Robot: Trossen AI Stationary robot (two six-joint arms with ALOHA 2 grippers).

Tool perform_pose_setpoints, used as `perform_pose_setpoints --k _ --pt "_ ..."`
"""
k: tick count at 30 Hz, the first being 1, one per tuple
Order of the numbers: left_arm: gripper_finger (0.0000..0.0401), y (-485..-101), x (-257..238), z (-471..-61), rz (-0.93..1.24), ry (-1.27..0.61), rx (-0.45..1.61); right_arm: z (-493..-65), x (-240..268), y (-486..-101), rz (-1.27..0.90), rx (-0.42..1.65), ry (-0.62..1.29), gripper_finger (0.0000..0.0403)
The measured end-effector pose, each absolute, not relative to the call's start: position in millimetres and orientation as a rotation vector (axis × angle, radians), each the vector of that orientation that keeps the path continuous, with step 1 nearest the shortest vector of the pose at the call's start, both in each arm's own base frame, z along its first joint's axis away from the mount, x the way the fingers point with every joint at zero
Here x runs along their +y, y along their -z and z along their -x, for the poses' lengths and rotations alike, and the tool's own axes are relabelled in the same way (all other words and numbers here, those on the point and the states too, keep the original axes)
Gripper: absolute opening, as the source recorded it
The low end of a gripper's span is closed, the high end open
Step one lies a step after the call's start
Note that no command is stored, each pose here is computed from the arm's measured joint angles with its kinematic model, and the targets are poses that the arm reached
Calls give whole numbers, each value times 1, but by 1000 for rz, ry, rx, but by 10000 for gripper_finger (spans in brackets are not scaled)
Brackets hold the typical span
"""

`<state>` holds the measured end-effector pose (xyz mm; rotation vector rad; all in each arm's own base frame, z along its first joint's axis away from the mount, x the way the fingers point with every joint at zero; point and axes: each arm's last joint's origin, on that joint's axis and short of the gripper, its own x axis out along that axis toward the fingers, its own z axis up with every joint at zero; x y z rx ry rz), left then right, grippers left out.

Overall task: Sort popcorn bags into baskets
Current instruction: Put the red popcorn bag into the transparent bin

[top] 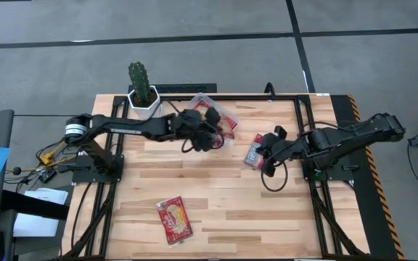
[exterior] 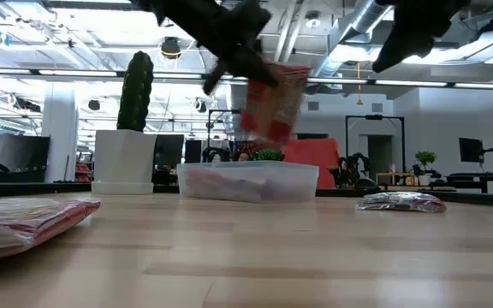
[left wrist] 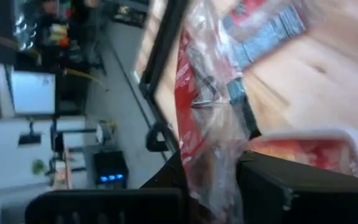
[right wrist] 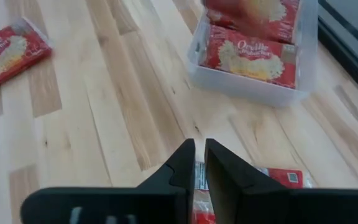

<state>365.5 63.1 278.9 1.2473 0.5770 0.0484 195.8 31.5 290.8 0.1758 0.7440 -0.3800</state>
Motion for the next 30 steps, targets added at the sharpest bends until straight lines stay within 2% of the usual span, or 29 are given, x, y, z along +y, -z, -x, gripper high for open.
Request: perform_pose_setpoints --k 9,11,21,30 --pt "6 -249 108 -372 -1387 58 629 -193 27 -285 -241 764 461 63" --pt "6 -246 116 -374 -1386 75 582 -196 25 -286 -276 734 494 63" --pt "2 -243 136 -368 -1315 166 460 -205 22 -278 -359 732 571 63" --pt "8 -232 143 -368 -1212 204 469 -209 23 -277 -408 704 581 63"
